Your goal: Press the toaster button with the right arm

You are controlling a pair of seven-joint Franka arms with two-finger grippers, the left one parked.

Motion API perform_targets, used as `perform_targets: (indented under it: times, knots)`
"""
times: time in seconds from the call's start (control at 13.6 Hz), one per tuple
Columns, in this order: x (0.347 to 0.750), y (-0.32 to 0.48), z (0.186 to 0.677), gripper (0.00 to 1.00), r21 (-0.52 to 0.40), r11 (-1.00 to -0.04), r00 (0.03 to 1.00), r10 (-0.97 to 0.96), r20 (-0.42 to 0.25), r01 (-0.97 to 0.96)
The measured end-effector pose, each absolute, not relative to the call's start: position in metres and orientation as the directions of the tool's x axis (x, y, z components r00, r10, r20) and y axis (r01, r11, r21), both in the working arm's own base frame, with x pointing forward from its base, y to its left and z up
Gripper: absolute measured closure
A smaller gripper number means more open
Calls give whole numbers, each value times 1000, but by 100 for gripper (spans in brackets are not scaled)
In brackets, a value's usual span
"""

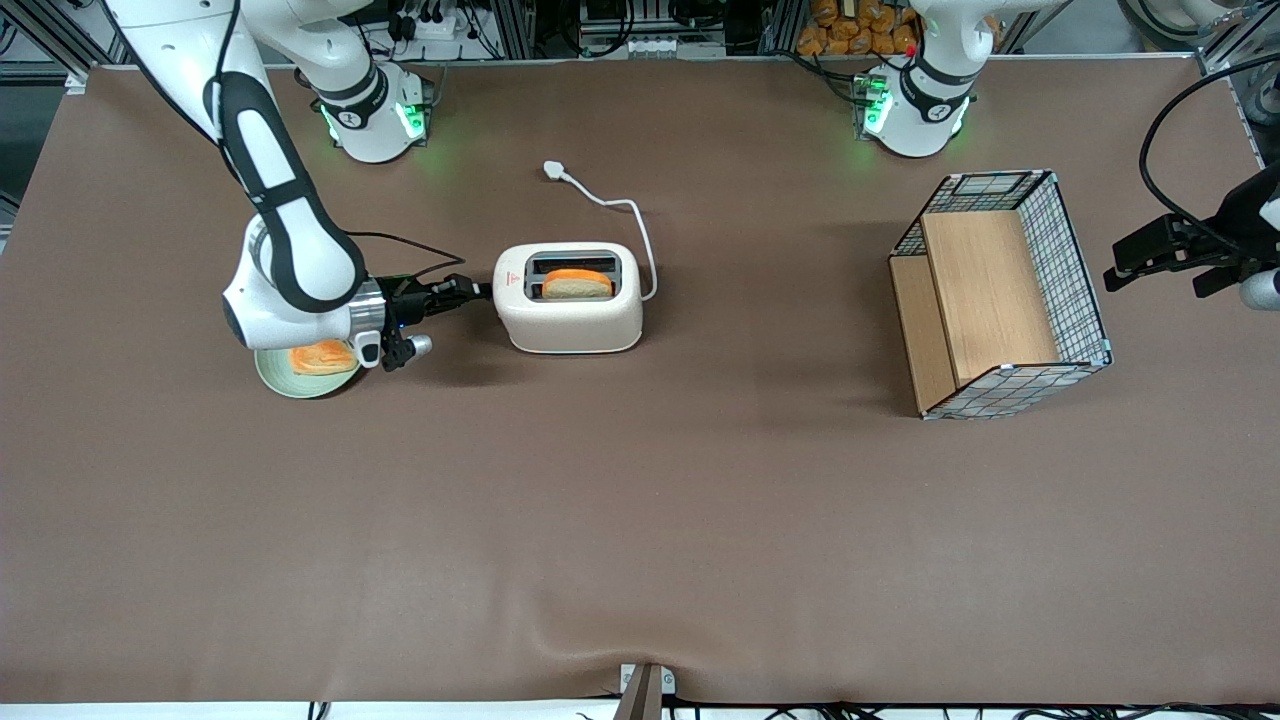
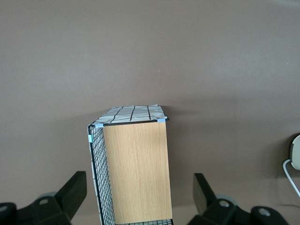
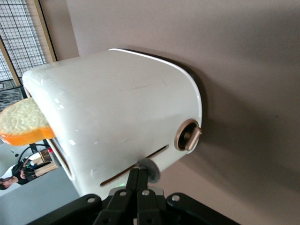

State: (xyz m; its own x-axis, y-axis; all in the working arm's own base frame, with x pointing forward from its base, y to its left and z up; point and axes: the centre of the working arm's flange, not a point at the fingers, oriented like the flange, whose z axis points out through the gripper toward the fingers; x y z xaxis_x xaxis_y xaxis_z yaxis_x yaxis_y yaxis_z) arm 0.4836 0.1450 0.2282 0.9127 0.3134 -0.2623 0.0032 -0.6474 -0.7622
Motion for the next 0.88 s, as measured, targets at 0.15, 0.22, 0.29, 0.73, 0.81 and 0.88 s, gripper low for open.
perform_targets:
  times: [0.15, 0.22, 0.29, 0.73, 0.81, 0.88]
  knots:
    - [503, 128, 253, 99, -743, -669, 901, 327, -285, 7]
    - [514, 120, 268, 99, -734, -680, 899, 328, -290, 12]
    - [525, 114, 283, 99, -716, -697, 898, 331, -288, 28]
    - [565, 83, 337, 35, -592, -792, 904, 351, -243, 148]
    - [570, 68, 343, 26, -545, -820, 904, 351, -242, 173]
    - [576, 51, 351, 15, -505, -843, 909, 342, -237, 186]
